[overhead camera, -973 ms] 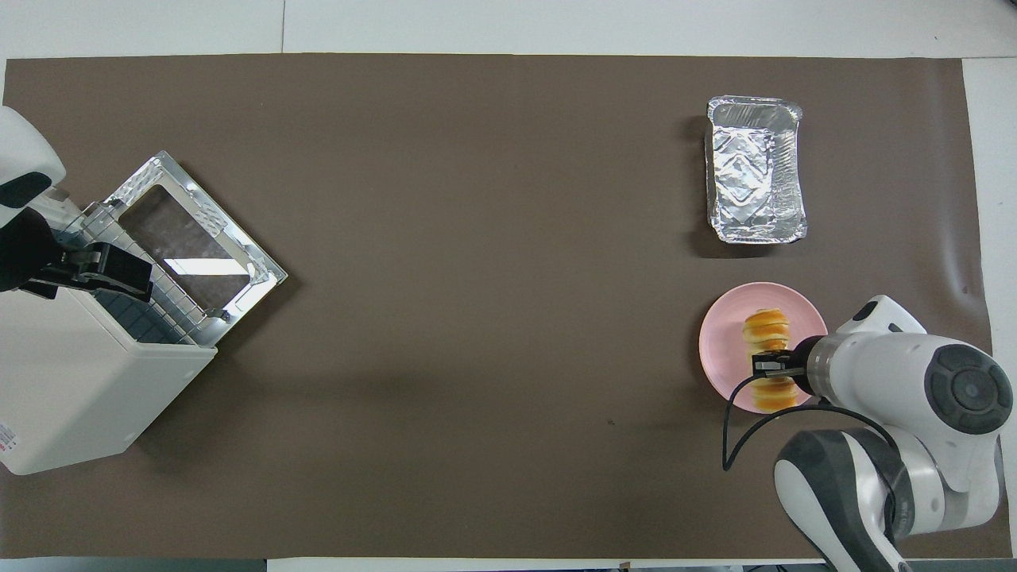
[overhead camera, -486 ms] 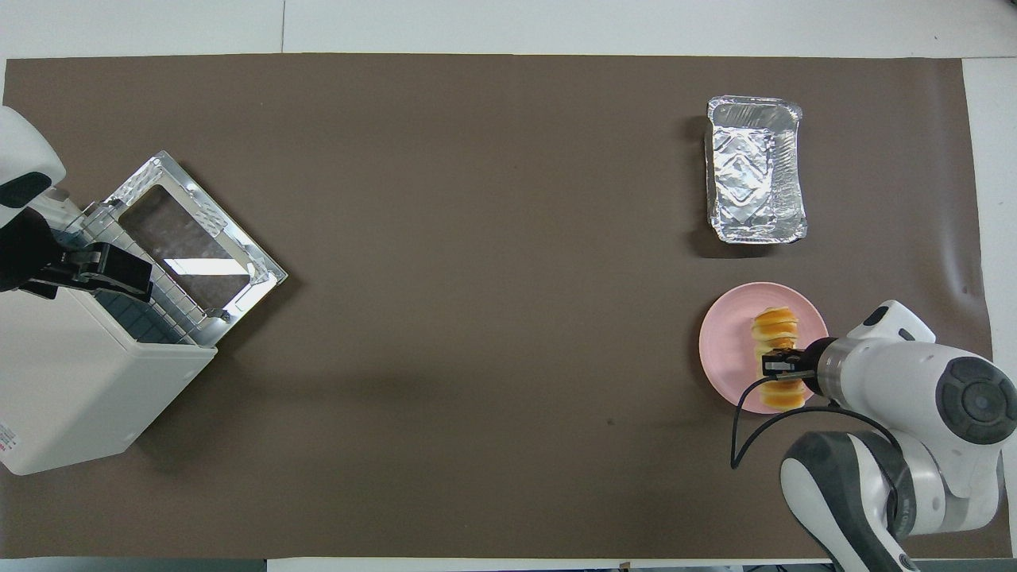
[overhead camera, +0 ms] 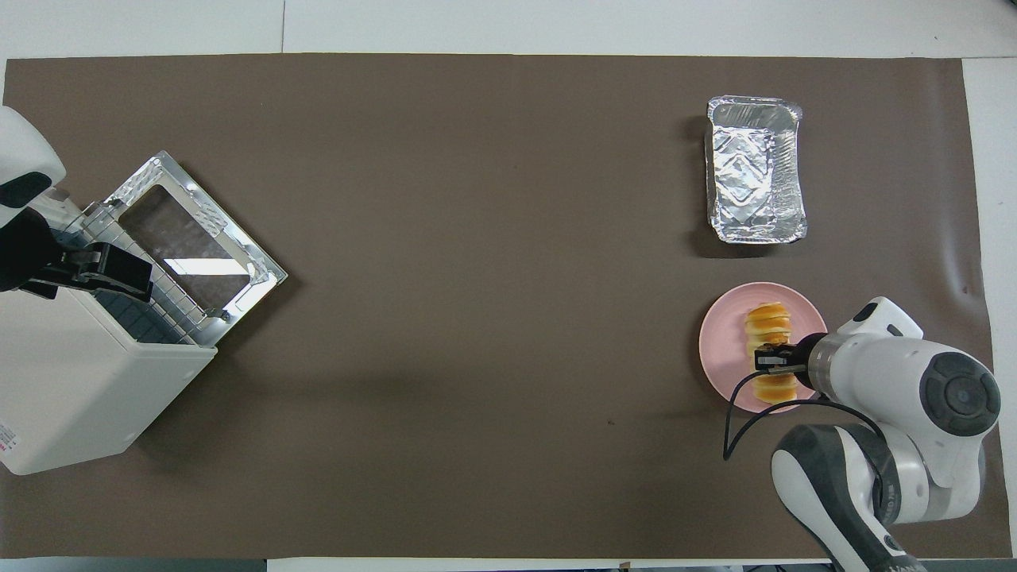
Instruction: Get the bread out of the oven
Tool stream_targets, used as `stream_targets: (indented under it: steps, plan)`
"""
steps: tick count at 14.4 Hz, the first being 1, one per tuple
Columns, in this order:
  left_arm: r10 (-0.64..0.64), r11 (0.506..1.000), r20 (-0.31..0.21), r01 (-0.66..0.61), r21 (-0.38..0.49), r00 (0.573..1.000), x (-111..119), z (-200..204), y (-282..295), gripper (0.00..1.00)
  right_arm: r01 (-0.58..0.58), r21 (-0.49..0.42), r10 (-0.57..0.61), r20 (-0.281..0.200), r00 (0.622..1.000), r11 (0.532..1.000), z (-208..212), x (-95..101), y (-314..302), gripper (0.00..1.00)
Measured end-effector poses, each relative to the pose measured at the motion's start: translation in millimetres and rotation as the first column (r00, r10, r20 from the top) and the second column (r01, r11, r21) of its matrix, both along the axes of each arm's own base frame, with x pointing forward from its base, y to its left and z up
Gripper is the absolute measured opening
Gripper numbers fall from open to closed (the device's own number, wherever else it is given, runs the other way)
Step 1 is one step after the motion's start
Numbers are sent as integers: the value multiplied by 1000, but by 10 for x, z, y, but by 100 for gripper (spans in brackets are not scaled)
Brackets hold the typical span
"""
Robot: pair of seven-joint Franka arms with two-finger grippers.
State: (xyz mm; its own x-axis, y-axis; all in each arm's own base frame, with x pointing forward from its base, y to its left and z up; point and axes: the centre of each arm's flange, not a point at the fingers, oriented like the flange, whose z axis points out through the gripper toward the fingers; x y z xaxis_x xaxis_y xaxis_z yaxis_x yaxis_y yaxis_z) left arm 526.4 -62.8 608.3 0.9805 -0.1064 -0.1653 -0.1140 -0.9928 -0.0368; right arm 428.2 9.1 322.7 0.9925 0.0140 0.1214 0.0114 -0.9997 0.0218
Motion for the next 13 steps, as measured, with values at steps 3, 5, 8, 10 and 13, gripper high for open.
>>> stream_targets:
  steps: [3, 5, 8, 10, 13]
  plan:
    - [0, 1000, 0, 0, 0, 1000, 0, 0, 0, 100, 6, -6, -6, -50, 999, 1000, 234, 149, -2, 78]
    - [0, 1000, 0, 0, 0, 1000, 0, 0, 0, 100, 11, -10, -12, -64, 998, 1000, 612, 352, -13, 99]
    - [0, 1000, 0, 0, 0, 1000, 0, 0, 0, 100, 20, -12, -21, -49, 999, 1000, 1195, 588, -56, 100]
    - [0, 1000, 0, 0, 0, 1000, 0, 0, 0, 100, 33, -13, -34, -25, 999, 999, 1500, 689, -155, 100]
    - [0, 1000, 0, 0, 0, 1000, 0, 0, 0, 100, -3, -20, 2, -83, 997, 1000, 1868, 725, -300, 100]
